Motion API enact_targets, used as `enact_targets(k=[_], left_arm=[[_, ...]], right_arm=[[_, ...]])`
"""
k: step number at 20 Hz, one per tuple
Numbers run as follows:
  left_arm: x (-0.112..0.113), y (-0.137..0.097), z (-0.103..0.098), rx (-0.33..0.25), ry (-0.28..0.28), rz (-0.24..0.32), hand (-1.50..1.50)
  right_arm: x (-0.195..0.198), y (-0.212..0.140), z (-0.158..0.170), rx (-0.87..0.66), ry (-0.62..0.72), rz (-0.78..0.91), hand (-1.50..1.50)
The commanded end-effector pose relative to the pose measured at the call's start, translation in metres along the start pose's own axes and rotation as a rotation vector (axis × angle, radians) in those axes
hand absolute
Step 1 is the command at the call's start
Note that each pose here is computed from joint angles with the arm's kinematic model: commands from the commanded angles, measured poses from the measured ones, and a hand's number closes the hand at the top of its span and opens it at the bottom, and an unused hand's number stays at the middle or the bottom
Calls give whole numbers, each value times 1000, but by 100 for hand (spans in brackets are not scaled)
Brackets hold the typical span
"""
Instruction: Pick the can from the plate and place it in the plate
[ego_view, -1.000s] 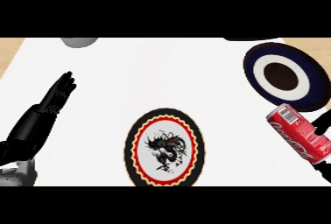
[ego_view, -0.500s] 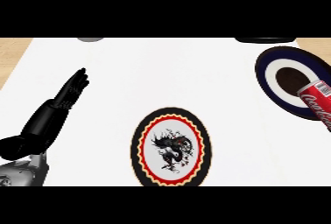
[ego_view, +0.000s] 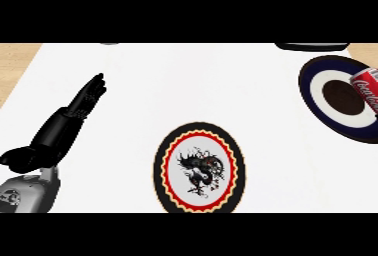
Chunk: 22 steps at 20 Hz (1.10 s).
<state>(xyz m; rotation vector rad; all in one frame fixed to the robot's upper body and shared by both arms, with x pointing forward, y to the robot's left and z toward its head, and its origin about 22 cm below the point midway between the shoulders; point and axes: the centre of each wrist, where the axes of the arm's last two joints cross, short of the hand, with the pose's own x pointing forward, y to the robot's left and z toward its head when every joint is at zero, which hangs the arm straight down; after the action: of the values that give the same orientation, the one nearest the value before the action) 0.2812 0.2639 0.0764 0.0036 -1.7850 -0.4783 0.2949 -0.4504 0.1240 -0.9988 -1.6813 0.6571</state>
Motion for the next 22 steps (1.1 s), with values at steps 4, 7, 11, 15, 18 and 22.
enact_targets(k=[4, 7, 11, 15, 18, 22], left_arm=[[-3, -16, -8, -20, -11, -3, 0], [3, -14, -7, -25, -22, 8, 0], [11, -7, -15, -17, -9, 1, 0], [17, -11, -16, -13, -15, 12, 0], [3, -11, 2, -26, -17, 16, 0], [8, -8, 2, -7, -17, 10, 0]], right_arm=[[-21, 40, -30, 135, 112, 15, 150], [-36, 62, -21, 203, 246, 32, -150], [-46, 66, -29, 211, 222, -7, -150], [-49, 67, -32, 139, 148, -47, -150], [-54, 71, -27, 104, 116, -106, -150], [-63, 43, -27, 16, 39, -228, -150]])
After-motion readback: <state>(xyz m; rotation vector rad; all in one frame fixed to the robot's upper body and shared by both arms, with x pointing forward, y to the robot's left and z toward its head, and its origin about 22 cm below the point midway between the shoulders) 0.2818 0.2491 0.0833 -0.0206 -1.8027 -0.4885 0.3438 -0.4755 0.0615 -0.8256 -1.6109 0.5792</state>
